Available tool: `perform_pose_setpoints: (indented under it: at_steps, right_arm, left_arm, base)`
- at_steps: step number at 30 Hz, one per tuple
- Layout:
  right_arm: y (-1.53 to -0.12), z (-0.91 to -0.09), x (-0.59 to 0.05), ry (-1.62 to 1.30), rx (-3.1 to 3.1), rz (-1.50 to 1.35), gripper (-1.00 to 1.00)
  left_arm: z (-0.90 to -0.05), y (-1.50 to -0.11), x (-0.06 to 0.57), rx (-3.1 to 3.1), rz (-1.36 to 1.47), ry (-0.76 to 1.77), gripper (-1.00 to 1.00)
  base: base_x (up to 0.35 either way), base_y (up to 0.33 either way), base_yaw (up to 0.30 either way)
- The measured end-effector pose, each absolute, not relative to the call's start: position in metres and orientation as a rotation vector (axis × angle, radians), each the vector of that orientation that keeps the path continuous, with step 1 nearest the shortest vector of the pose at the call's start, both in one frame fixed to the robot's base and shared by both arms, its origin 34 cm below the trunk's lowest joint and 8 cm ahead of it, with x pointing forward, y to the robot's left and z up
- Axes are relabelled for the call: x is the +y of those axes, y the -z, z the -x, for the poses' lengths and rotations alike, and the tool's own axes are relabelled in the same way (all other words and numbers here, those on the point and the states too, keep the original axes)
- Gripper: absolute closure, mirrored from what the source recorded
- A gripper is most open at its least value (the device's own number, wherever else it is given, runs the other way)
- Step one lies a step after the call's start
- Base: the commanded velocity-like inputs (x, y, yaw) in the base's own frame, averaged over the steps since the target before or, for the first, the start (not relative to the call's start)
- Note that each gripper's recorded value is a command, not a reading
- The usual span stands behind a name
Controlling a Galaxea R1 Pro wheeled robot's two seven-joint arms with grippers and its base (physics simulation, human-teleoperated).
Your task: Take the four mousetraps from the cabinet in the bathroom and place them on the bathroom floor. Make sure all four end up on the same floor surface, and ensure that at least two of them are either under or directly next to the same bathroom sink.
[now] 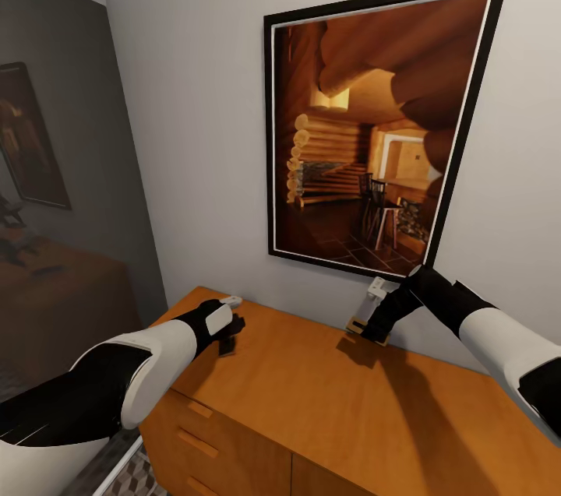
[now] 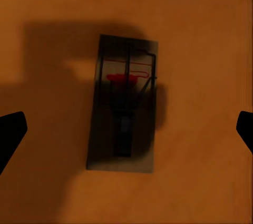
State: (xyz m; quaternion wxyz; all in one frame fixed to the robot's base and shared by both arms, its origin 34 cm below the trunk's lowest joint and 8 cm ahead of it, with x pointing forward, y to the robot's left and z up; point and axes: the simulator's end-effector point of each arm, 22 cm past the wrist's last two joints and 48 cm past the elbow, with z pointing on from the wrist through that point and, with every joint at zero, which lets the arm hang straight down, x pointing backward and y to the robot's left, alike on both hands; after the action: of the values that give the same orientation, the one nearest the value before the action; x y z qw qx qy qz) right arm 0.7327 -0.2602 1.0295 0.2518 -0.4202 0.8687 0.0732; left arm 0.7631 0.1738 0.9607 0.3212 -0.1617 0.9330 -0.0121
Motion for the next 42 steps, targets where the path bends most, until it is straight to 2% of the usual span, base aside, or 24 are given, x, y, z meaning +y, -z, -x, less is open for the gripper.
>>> perform_pose_setpoints:
  at_steps: [42]
  right_arm:
    - [-1.0296, -0.7327, -0.2583, -0.202, 2.361, 1.145, 1.00]
  left_arm:
    - [-0.7658, -0.9620, 0.1663, 2.443, 0.409, 0.076, -1.00]
  base:
    - [0.000, 0.000, 0.000]
